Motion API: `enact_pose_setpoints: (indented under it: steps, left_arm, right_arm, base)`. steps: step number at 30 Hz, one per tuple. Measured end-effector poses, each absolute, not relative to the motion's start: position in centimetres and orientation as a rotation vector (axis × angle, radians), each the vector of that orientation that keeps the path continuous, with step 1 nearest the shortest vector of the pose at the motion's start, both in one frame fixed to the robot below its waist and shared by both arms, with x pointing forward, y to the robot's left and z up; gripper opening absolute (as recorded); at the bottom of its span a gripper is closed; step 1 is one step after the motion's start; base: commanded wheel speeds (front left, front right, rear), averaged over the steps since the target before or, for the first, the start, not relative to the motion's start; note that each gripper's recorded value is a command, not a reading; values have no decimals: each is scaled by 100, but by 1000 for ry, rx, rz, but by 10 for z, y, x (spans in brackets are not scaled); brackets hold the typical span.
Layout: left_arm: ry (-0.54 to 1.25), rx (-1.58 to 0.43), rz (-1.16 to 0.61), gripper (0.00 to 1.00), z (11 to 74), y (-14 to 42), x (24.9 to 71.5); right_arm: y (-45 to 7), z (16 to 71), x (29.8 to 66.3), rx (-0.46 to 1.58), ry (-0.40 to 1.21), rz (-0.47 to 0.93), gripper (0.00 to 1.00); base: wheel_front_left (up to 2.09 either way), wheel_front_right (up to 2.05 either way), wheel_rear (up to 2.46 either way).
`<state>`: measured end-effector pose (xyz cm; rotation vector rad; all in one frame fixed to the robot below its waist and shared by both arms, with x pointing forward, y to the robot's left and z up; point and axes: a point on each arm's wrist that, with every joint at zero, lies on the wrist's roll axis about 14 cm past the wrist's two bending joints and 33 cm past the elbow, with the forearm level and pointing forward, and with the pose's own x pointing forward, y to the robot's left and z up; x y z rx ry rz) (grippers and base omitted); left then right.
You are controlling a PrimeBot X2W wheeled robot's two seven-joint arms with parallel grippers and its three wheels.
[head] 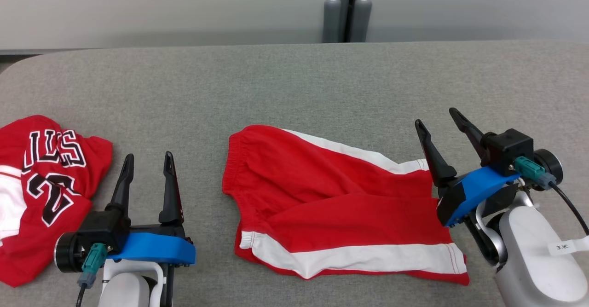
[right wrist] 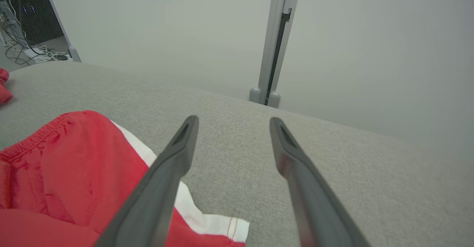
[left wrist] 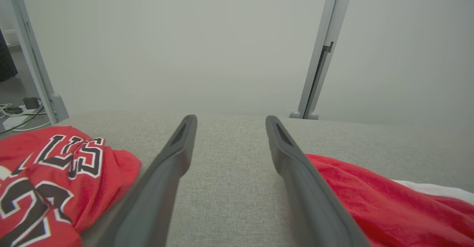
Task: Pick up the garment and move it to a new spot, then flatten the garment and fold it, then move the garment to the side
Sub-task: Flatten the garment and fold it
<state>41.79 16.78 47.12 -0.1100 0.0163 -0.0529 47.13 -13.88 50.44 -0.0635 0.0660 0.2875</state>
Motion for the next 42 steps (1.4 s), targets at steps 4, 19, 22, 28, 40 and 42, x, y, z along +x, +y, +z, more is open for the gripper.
enact_pose_setpoints:
  steps: [4,19,22,28,40,42]
  left_arm:
    - [30,-109,-32,100,466,175,416]
    - [42,-117,7,100,463,185,412]
    - [38,-118,3,100,465,184,412]
    - [26,-122,-16,100,470,177,411]
    - [10,-137,-57,100,476,161,408]
    - [13,-138,-60,100,476,160,408]
  right_arm:
    - [-138,471,476,-70,165,294,100]
    - [-137,372,453,-69,514,301,100]
    - [-131,372,450,-46,519,310,0]
    - [-133,411,469,-30,354,305,0]
    - [-139,538,497,-11,-61,301,0]
    - [-138,549,499,-10,-95,305,0]
  base:
    - [0,0,0]
    - [0,0,0]
    - [0,0,0]
    - [0,0,0]
    - [0,0,0]
    - [0,0,0]
